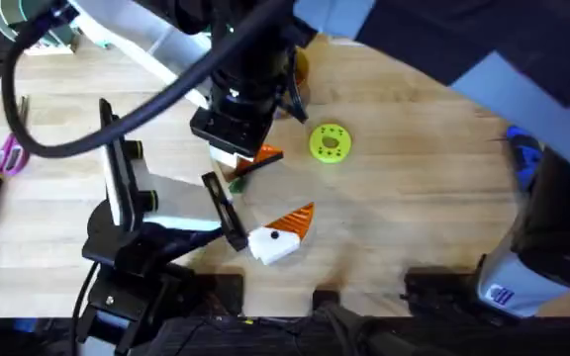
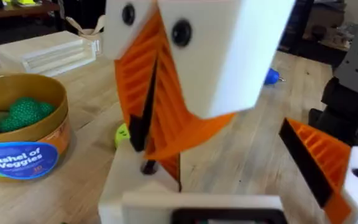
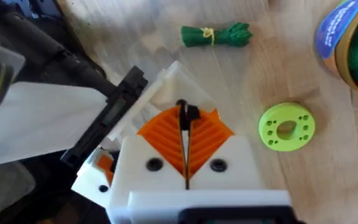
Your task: Pick up the gripper from the table and insert it into the empty holder that is missing its gripper. Then pick up a screw, insert it into the mounting hole, and use the screwdriver to tighten it. Finally, clean up the table by picking up the vegetable and placing it into the bucket.
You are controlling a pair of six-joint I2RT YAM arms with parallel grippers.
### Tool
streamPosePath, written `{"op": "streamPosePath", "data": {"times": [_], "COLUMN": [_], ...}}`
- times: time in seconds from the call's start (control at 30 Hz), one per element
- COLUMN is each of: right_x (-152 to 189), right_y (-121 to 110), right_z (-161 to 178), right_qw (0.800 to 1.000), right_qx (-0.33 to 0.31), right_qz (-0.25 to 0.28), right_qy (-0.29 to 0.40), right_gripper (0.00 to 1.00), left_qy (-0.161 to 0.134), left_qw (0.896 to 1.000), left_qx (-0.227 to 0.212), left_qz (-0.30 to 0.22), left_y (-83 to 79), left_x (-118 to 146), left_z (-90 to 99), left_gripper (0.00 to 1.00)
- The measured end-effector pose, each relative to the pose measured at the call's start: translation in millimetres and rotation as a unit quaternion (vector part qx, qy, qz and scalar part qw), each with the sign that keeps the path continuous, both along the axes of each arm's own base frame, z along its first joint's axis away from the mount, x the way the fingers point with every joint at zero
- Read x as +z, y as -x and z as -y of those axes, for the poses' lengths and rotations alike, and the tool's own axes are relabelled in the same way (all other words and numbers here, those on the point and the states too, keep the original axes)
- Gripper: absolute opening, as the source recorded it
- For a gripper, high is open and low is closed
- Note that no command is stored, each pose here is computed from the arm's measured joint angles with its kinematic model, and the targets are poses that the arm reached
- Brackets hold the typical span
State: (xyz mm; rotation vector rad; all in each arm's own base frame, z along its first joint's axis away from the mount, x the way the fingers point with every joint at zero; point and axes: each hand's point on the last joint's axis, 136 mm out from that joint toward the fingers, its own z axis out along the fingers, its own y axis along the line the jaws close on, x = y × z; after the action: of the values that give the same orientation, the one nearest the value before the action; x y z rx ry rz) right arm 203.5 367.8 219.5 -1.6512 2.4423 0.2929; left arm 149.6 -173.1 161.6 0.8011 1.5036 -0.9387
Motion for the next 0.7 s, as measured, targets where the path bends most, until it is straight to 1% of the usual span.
{"op": "streamPosePath", "data": {"times": [0.33,0.7], "right_x": [4.3,3.5], "right_y": [-4.7,-3.3], "right_z": [-9.0,-6.9], "right_qw": [1.0,1.0], "right_qx": [0.0,-0.005], "right_qz": [0.01,0.005], "right_qy": [-0.02,-0.016], "right_gripper": [0.006,0.006], "left_qy": [0.002,0.002], "left_qw": [1.0,1.0], "left_qx": [-0.005,-0.012], "left_qz": [-0.003,-0.004], "left_y": [1.5,3.8], "left_x": [0.1,-0.1], "left_z": [0.8,1.9], "left_gripper": [0.992,0.992]}}
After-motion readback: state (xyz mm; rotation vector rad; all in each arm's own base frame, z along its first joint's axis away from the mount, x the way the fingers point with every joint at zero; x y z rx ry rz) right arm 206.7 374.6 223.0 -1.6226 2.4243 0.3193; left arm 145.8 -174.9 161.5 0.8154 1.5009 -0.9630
